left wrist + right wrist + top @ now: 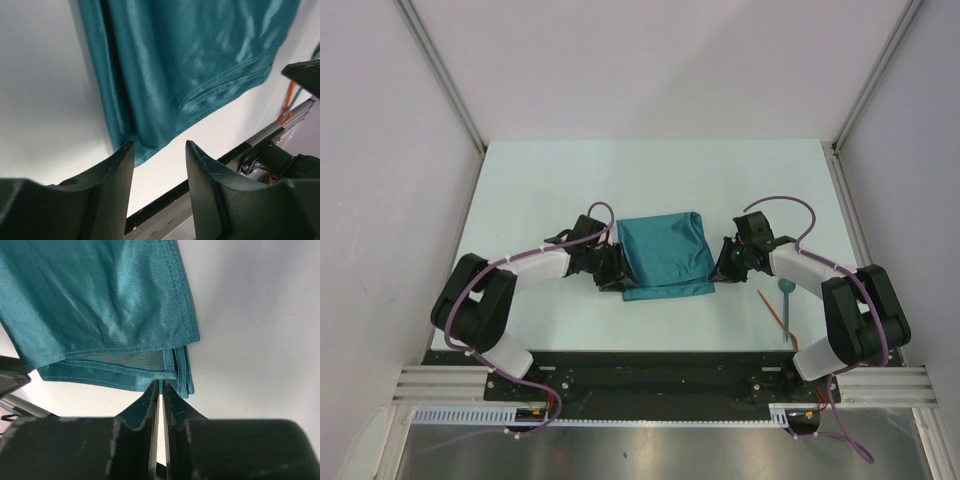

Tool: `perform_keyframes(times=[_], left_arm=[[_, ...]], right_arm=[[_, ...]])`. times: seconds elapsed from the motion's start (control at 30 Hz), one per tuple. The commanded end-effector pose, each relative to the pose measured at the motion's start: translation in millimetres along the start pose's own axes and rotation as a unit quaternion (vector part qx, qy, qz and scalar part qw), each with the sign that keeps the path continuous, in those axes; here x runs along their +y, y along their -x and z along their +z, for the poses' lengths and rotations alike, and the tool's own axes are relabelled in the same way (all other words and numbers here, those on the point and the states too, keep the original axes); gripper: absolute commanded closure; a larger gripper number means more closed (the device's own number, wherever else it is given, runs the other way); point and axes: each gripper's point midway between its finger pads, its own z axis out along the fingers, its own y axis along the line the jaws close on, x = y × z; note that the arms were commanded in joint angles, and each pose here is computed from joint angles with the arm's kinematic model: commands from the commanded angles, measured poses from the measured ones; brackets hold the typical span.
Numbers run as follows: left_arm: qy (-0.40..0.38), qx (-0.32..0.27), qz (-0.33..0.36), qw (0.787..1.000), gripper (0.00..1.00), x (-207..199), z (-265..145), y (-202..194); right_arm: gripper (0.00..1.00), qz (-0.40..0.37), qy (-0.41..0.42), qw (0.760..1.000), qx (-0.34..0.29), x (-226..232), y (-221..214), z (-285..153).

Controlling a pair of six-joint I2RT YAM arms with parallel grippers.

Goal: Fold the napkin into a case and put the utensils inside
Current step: Rotate the square-folded napkin at the center of the board, then smooth out the square-folded napkin at the center of the board.

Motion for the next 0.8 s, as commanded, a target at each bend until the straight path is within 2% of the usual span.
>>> perform_keyframes(times=[0.0,0.13,0.27,0.67,0.77], left_arm=[[0.019,-0.005,0.01,1.0,0.49,-1.8,-0.1,4.2],[0.02,-0.008,0.015,1.0,0.53,-1.4,3.3,7.6],[0.02,-0.007,0.014,1.0,0.67,0.9,6.9,7.5],[0.034,-0.02,0.014,0.999,1.0,21.4,-2.6,-3.1],[0.03,-0.012,0.01,0.999,1.0,28.5,-1.1,-11.9]], right_arm=[[0.92,0.0,0.012,1.0,-0.012,6.2,5.7,-0.2],[1.0,0.01,0.025,1.0,-0.008,6.9,0.8,2.3],[1.0,0.021,0.029,0.999,0.0,4.5,-8.2,4.9],[1.0,0.034,-0.006,0.999,0.005,-21.5,-23.0,7.5],[1.0,0.038,-0.013,0.999,0.007,-27.5,-24.4,8.6]])
